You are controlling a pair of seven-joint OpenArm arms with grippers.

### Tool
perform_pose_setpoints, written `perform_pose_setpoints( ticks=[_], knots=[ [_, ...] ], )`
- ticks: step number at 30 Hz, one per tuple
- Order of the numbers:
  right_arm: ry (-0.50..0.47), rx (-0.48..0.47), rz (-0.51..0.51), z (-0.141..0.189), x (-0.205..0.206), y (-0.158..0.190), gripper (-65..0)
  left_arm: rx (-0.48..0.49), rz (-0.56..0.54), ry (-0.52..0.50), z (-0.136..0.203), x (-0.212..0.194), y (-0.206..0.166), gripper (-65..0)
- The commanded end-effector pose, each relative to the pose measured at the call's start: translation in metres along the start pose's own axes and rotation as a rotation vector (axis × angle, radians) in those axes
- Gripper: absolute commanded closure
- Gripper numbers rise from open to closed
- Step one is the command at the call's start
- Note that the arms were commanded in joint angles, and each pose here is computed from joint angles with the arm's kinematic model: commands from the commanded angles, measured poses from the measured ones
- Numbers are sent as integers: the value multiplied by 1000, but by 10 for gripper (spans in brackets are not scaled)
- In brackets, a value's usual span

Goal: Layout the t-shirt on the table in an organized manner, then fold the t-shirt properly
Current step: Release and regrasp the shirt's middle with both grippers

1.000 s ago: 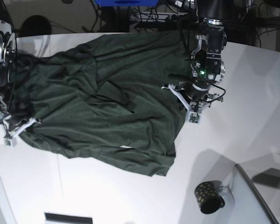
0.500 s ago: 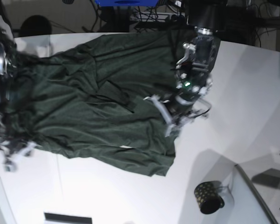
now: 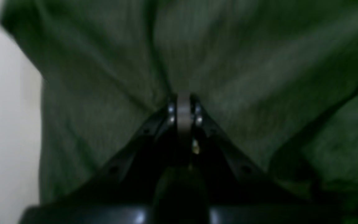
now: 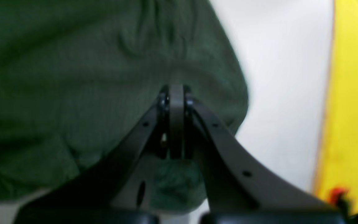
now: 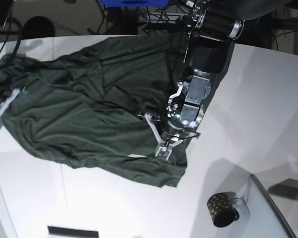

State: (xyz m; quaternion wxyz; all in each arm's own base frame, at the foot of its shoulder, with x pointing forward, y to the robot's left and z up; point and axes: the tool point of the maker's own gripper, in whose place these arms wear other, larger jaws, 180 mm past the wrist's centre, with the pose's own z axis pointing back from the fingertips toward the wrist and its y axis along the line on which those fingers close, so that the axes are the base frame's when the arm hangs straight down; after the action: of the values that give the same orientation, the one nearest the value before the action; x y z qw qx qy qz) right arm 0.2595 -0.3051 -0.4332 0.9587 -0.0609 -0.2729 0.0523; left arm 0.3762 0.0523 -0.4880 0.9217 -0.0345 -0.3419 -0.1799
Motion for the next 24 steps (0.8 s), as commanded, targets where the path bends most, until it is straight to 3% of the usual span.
perform_pose_setpoints(
  ticks=[1, 7, 12, 17, 24],
  knots=[
    [-32, -9, -5, 0, 11, -6, -3, 21, -15, 4, -1, 9, 10, 0],
    [23, 34, -101, -36, -3, -8, -3, 82, -15, 32, 0, -26, 47, 0],
    [54, 68, -183, -65, 3, -8, -2, 266, 15, 50, 13, -42, 103, 0],
    [83, 129, -54, -96, 18, 31, -2, 304, -2, 62, 19, -48, 126, 0],
    [28, 191, -13, -113, 55, 59, -3, 334, 23, 59, 23, -47, 142, 0]
  ],
)
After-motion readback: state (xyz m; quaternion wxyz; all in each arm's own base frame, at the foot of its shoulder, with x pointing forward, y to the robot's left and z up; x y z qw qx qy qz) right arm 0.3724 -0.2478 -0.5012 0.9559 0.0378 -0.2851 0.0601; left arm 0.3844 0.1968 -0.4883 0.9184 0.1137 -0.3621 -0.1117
